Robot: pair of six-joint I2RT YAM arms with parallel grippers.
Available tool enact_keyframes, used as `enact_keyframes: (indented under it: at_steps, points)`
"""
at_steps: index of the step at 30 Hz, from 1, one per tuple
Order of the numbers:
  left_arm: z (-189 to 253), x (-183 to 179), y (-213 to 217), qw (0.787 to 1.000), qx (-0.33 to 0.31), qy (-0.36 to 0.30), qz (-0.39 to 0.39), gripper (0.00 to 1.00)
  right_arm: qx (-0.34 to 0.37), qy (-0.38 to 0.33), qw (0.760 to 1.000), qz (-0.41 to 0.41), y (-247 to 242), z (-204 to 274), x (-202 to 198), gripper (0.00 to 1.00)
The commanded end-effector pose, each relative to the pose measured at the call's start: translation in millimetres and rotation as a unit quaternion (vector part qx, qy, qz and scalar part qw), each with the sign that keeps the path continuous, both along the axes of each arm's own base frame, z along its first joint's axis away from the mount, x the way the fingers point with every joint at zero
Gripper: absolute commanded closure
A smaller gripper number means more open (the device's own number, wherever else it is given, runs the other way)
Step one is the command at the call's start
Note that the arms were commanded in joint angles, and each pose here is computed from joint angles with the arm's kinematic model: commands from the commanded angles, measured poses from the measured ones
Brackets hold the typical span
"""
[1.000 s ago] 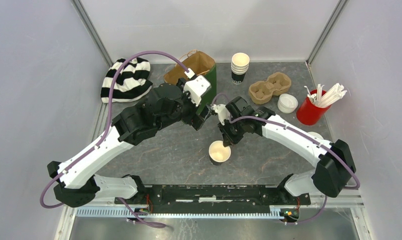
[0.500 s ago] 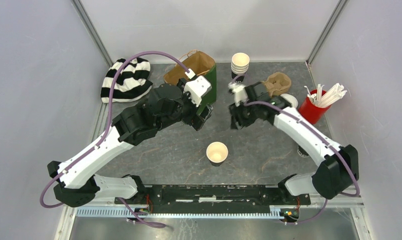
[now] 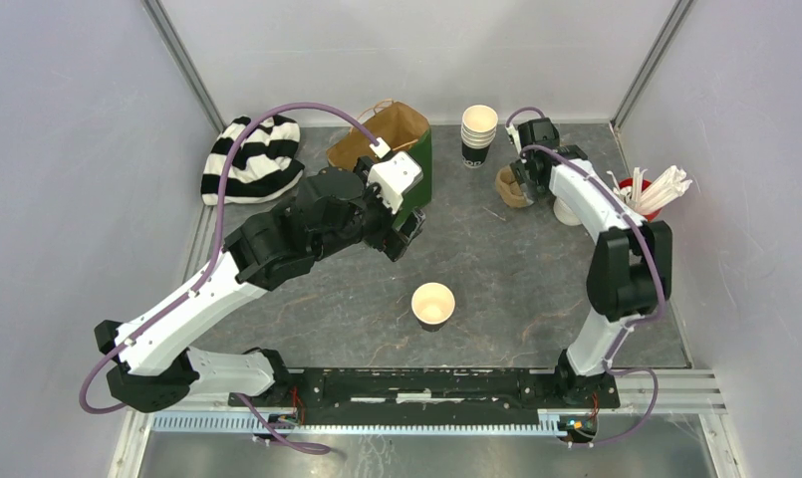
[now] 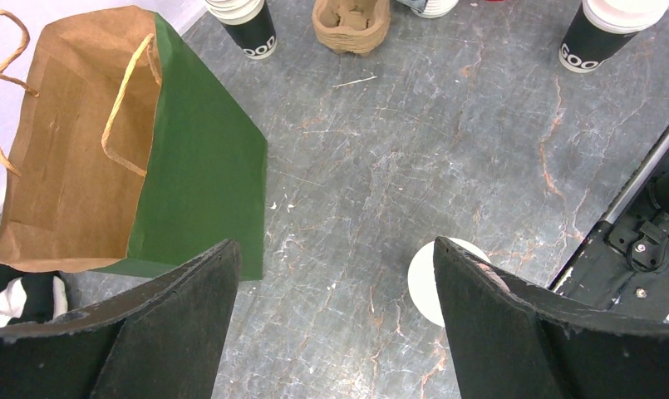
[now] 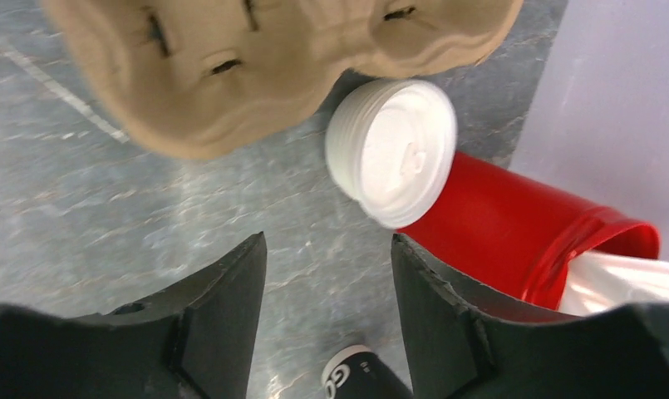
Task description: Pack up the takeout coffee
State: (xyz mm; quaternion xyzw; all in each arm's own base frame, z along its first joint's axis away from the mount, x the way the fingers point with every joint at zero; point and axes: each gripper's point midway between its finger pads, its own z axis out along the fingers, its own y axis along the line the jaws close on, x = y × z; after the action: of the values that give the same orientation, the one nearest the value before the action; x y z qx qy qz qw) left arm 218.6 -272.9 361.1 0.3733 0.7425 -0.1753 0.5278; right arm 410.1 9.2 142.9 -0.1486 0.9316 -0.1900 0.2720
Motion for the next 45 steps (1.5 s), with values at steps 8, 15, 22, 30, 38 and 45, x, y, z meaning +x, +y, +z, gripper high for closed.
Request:
enact_keyframes:
  at_steps: [8,15,22,30,38,45]
  points:
    - [18,0,0,1.0,-0.006,-0.029,-0.01,0.09,-0.053,0.031,0.998,-0.026,-40,-23,33,0.39]
    - [18,1,1,1.0,-0.002,-0.03,-0.008,0.09,-0.047,0.038,0.998,-0.037,-50,-37,39,0.52]
    - [18,0,1,1.0,-0.003,-0.03,-0.009,0.08,-0.044,0.049,0.997,-0.041,-57,-47,41,0.61]
    - [18,0,1,0.999,-0.004,-0.03,-0.011,0.08,-0.041,0.05,0.997,-0.042,-57,-49,46,0.74]
    - [18,-1,1,0.999,-0.004,-0.03,-0.012,0.08,-0.033,0.055,0.997,-0.041,-57,-55,46,0.69]
    - [18,-1,2,0.999,-0.004,-0.03,-0.011,0.08,0.006,0.05,0.998,-0.047,-59,-62,53,0.66]
